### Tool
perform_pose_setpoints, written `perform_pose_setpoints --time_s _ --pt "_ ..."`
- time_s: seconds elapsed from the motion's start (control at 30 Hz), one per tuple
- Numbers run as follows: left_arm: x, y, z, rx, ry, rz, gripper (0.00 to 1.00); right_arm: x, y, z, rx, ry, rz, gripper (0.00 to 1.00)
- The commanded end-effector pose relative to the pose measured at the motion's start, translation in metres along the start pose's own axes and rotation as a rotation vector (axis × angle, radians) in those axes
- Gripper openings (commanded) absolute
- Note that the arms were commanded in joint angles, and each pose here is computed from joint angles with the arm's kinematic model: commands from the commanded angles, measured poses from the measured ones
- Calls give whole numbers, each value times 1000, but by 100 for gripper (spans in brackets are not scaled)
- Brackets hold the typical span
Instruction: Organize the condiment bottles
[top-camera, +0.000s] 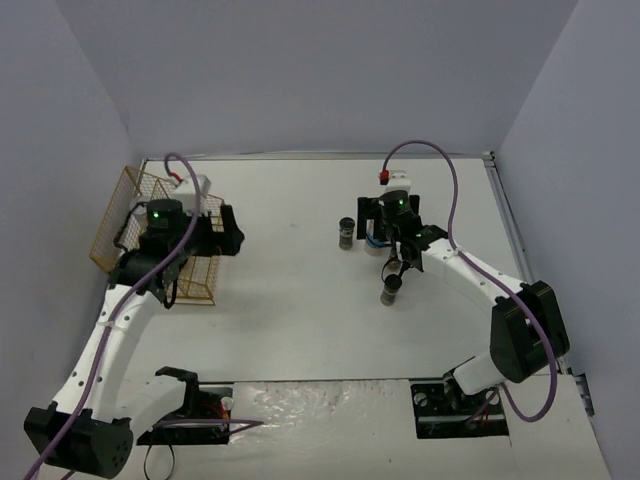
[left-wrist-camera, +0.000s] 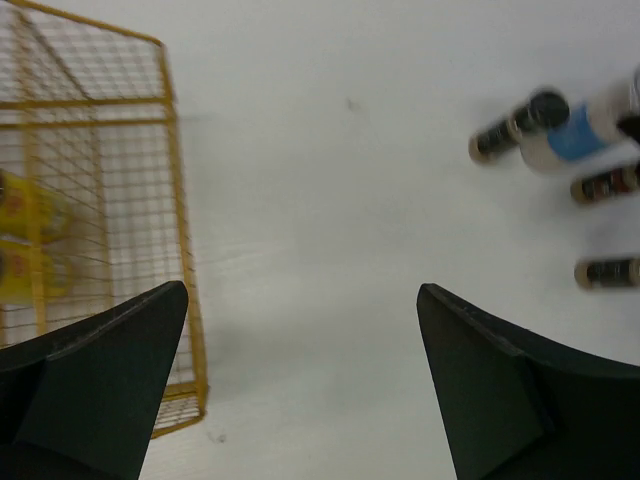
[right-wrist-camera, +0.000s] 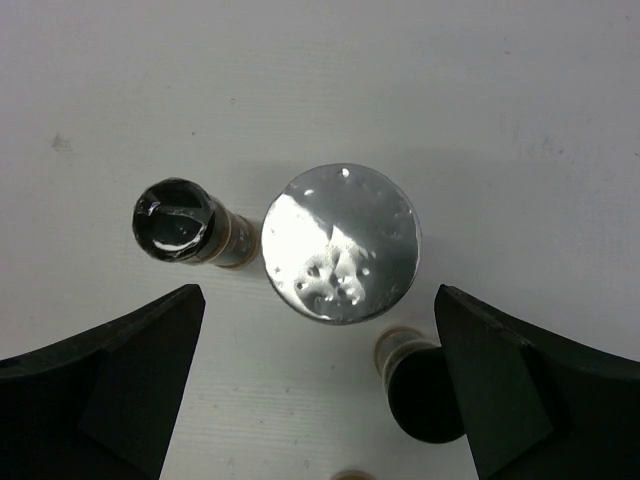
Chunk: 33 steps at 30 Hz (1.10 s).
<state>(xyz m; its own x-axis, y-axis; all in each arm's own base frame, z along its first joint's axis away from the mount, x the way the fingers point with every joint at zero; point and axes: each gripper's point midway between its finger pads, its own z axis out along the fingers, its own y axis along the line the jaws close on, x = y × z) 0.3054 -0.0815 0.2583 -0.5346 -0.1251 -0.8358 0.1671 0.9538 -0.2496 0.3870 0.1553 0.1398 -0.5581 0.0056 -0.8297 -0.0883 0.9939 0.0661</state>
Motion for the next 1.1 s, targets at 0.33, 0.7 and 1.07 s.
perform_pose_setpoints --time_s 0.33,0.7,1.07 --pt "31 -29 -6 140 -54 184 97 -35 0 17 4 -124 -21 42" --pt "30 -26 -8 122 -60 178 97 -64 62 -74 -125 -178 -201 2" --pt "29 -18 -9 78 -64 174 97 -81 167 -110 -520 -280 -289 2"
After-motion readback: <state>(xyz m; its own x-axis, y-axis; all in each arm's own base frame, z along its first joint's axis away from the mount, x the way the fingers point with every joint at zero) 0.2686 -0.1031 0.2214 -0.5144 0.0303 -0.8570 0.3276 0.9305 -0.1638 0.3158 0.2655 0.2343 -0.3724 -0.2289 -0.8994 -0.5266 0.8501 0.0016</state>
